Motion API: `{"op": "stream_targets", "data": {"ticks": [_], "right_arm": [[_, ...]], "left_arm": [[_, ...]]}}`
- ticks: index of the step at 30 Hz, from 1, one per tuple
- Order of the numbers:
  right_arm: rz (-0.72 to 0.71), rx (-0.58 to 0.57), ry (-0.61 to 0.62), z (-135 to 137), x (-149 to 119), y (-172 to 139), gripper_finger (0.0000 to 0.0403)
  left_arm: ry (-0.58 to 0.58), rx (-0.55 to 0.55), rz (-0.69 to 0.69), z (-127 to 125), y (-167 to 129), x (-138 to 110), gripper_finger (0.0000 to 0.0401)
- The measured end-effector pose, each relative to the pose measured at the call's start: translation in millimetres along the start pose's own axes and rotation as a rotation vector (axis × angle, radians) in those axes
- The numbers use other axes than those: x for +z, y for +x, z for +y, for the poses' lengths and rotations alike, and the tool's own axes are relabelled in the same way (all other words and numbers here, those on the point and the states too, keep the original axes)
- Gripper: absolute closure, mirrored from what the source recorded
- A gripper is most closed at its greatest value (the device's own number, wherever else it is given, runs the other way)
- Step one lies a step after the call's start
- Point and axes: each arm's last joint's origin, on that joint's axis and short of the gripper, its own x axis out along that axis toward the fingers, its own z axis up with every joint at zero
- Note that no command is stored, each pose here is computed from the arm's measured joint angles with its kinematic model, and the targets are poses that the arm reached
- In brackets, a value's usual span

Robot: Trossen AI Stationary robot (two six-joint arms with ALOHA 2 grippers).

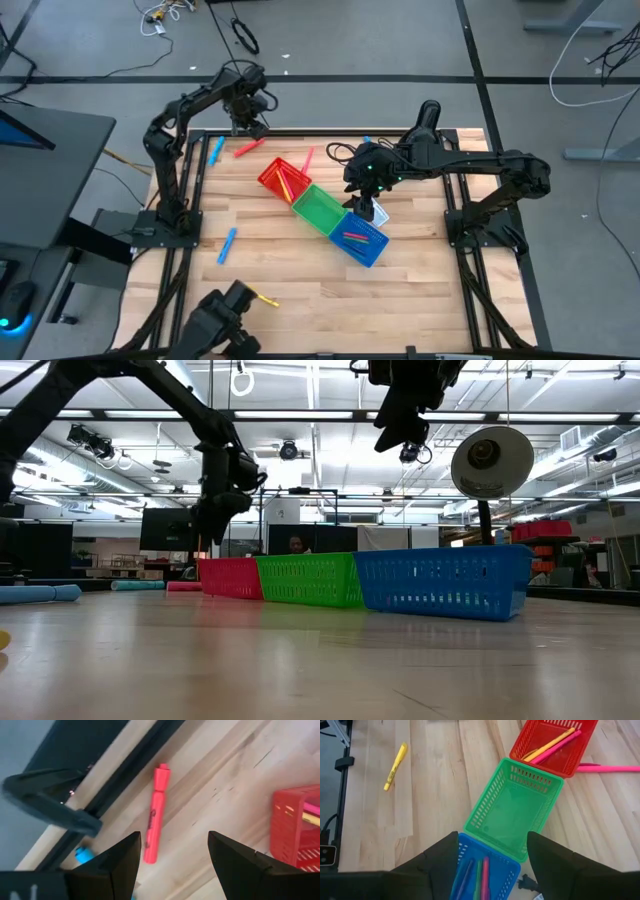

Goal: Pick & Place Markers
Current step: Put the pink highlighter pen into the green bin

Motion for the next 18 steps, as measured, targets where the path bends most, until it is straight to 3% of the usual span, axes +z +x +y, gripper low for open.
{"op": "stream_targets", "data": {"ticks": [4,12,18], "right_arm": [[0.0,0.0,0.009,0,0,0,0.0168],[-0.004,0.0,0.033,0,0,0,0.0168],[-0.004,0.003,0.044,0,0,0,0.0168]], "left_arm": [[0.001,-0.019,0.019,-1,16,2,0.0165],[-0.006,-0.001,0.058,-2,70,-18,0.0165],[0.01,0.004,0.04,-5,90,-26,0.0165]]}}
